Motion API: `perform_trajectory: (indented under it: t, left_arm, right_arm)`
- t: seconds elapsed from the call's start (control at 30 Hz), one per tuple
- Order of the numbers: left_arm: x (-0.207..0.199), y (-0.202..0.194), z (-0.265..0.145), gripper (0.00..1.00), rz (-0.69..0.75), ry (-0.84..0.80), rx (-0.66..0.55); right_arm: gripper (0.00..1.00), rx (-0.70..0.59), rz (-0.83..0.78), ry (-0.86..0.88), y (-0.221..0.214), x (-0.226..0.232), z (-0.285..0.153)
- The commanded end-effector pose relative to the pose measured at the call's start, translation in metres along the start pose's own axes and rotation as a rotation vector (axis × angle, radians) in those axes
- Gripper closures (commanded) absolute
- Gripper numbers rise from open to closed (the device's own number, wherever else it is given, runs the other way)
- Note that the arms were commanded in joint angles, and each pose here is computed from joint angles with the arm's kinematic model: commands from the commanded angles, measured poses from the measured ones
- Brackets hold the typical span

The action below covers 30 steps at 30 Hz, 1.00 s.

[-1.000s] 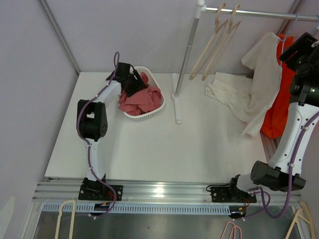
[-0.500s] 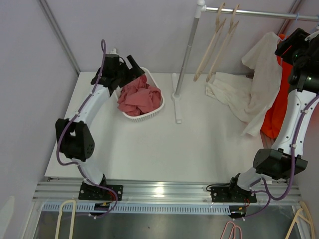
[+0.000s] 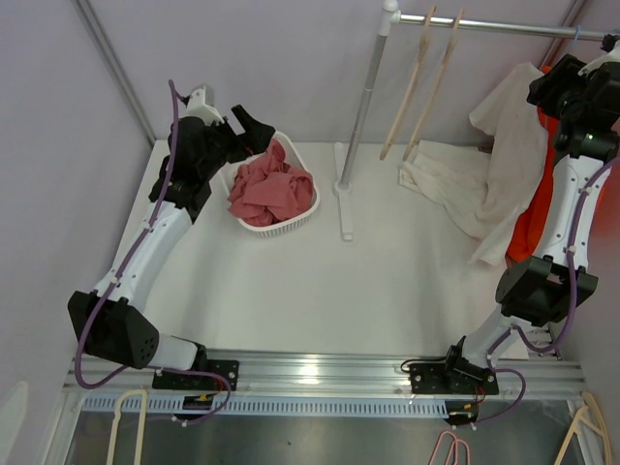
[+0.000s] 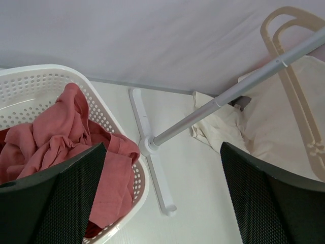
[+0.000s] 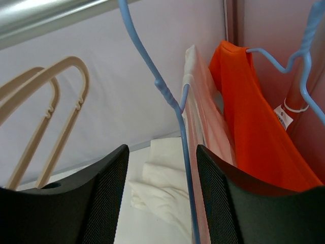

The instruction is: Remove the t-shirt from the hanger

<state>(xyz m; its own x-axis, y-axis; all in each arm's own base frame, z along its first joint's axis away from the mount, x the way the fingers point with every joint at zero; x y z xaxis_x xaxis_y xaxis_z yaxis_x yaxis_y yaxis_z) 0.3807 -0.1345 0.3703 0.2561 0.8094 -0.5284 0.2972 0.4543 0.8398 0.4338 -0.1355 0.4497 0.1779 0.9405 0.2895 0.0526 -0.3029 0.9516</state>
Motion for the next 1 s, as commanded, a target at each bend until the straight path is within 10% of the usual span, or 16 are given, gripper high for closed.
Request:
perform_trajectory:
  t: [0.0, 0.4, 0.73, 0.97]
  left_arm:
    - [-0.013, 0.008, -0.007, 0.01, 0.057, -0.070, -0.059]
    - [-0.025, 0.007, -0.013, 0.01, 0.093, -0.132, -0.054]
    - [-0.028, 0.000, -0.005, 0.01, 0.103, -0.184, -0.044]
    - [-0.028, -0.004, -0.003, 0.00, 0.101, -0.197, -0.035]
  right_arm:
    - [0.40, -0.100, -0.068, 0.039, 0.025, 0.004, 0.004]
    - [0.48, -0.153, -0.078, 0.054, 0.033, -0.002, 0.039]
    - [0.99, -0.126, -0.066, 0.078, 0.029, -0.002, 0.050]
    - [1.00, -0.174, -0.030, 0.127, 0.054, 0.016, 0.036]
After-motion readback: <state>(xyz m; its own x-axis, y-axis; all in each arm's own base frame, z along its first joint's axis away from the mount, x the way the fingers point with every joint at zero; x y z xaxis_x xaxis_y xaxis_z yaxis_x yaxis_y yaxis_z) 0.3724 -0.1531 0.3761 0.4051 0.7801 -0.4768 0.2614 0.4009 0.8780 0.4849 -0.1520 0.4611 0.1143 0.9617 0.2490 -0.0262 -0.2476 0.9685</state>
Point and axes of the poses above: each gripper's point midway between its finger pads, its own z axis out along the fingers, its own x axis along the line the jaws close on, y = z × x, the point moved 6 cm from there along -z, back along the fingers
